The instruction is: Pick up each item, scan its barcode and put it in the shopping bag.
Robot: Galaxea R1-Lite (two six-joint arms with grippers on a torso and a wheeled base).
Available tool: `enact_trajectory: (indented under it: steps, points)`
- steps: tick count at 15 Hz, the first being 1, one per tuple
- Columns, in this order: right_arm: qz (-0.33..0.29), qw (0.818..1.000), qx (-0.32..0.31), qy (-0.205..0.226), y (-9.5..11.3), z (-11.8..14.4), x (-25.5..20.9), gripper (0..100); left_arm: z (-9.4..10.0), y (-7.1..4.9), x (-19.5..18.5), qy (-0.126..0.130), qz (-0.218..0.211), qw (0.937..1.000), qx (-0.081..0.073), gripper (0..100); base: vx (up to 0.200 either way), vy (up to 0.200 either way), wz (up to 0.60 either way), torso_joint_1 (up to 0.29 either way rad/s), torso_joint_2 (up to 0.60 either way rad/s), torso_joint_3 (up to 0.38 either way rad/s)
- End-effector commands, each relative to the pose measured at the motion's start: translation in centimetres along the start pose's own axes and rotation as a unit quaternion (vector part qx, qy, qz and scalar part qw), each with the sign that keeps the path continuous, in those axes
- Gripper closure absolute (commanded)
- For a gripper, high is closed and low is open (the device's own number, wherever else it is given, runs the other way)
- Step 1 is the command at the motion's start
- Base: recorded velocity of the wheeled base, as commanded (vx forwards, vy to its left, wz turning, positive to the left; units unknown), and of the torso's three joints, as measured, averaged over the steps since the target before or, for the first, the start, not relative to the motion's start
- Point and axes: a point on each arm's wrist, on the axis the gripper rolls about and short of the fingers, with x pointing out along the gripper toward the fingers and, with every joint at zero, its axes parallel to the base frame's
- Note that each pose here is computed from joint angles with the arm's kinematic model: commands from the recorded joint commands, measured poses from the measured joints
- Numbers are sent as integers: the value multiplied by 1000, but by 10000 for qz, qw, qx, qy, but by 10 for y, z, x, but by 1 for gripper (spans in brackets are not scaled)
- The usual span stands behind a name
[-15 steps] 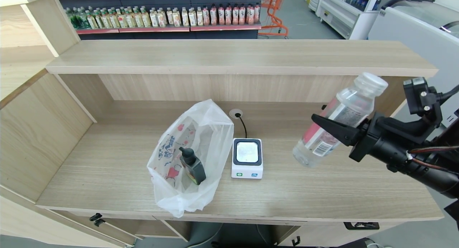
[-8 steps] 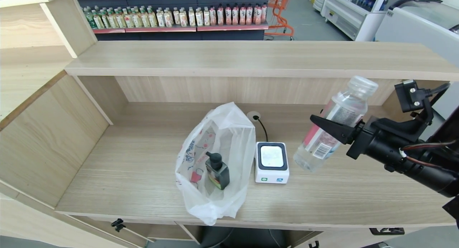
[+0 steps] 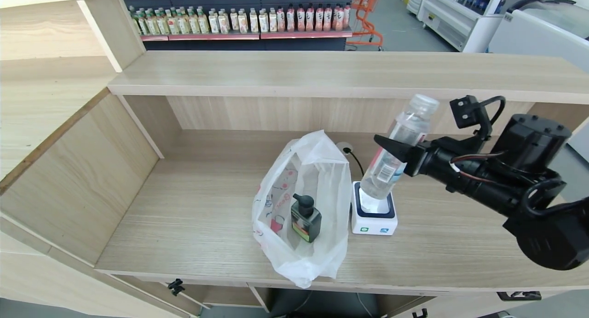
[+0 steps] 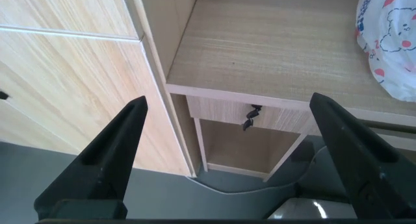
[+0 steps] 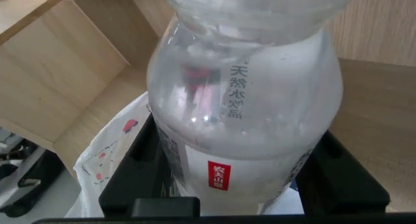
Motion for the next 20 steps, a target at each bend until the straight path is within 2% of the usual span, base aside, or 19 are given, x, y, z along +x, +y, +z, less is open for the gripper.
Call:
enact_trajectory:
  steps: [1,4,8,12,17,20]
  points:
    - [-106,9998,65,161,-5,-17,19,100,0,0,0,0,0,10000,-1,0,0,0,0,0,0,0]
    - [30,9996,92,270,0,-31,34,100,0,0,0,0,7,10000,-2,0,0,0,0,0,0,0]
    - [292,9996,29,53,8,-36,69,100,0,0,0,0,0,10000,-1,0,0,0,0,0,0,0]
    - [429,9972,-503,358,9,-71,86,100,0,0,0,0,0,10000,-1,0,0,0,0,0,0,0]
    - [730,9933,-857,266,24,-99,111,100,0,0,0,0,0,10000,-1,0,0,0,0,0,0,0]
    - [732,9917,-1012,306,21,-111,117,100,0,0,0,0,0,10000,-1,0,0,0,0,0,0,0]
